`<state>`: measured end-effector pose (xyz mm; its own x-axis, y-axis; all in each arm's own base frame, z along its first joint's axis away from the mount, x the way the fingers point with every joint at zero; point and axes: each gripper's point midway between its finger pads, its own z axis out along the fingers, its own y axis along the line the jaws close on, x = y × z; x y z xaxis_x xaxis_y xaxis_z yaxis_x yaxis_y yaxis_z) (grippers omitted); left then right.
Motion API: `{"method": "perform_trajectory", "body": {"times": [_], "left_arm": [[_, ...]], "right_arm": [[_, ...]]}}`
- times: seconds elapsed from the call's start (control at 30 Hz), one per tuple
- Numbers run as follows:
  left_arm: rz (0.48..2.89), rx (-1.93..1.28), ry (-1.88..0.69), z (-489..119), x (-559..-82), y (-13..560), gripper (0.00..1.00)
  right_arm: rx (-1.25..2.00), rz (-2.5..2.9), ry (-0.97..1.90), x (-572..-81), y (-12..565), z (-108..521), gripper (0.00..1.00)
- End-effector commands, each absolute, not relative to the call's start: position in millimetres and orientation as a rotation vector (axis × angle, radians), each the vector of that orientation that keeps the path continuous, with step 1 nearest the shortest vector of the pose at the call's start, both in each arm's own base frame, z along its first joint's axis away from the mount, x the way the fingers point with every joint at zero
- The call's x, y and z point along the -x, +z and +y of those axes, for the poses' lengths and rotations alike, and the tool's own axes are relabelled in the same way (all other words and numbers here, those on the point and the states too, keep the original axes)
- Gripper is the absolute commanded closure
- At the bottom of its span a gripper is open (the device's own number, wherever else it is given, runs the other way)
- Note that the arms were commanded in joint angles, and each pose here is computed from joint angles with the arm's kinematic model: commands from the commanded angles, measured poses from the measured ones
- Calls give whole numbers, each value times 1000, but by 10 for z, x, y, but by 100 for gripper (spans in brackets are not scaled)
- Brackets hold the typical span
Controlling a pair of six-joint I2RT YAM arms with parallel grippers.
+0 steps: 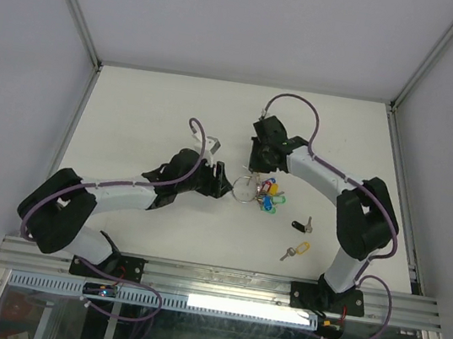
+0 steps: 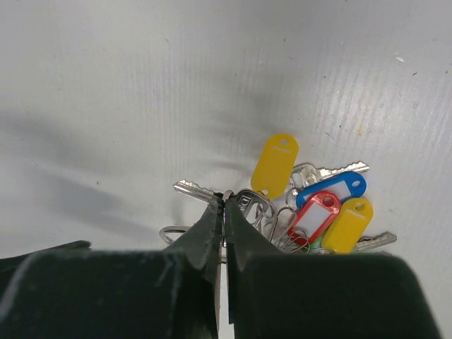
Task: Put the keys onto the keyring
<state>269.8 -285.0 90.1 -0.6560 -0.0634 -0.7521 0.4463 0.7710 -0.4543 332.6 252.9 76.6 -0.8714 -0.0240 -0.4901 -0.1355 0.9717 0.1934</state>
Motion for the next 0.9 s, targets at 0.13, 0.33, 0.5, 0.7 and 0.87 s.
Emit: {"method": "perform_trajectory", "body": {"times": [0.13,0.33,0.5,0.7,0.87], "left_arm": [[1931,-461,-986,-3254,-2783,1123,43],[1933,-533,-967,-3323,-2828,991,43],[1963,-567,-970,-3395,-2858,808,43],[1945,-591,-1049,-3554,-2868,842,60],[1972,-581,-1035,-3566,-2905,843,98]], "right_arm": [[81,2522,497,-3405,1082,2678,100],[79,2520,521,-3399,1102,2686,100],[77,2523,537,-3382,1110,2686,100],[67,2528,548,-3372,1089,2673,100],[52,2519,545,-3372,1119,2631,100]]}}
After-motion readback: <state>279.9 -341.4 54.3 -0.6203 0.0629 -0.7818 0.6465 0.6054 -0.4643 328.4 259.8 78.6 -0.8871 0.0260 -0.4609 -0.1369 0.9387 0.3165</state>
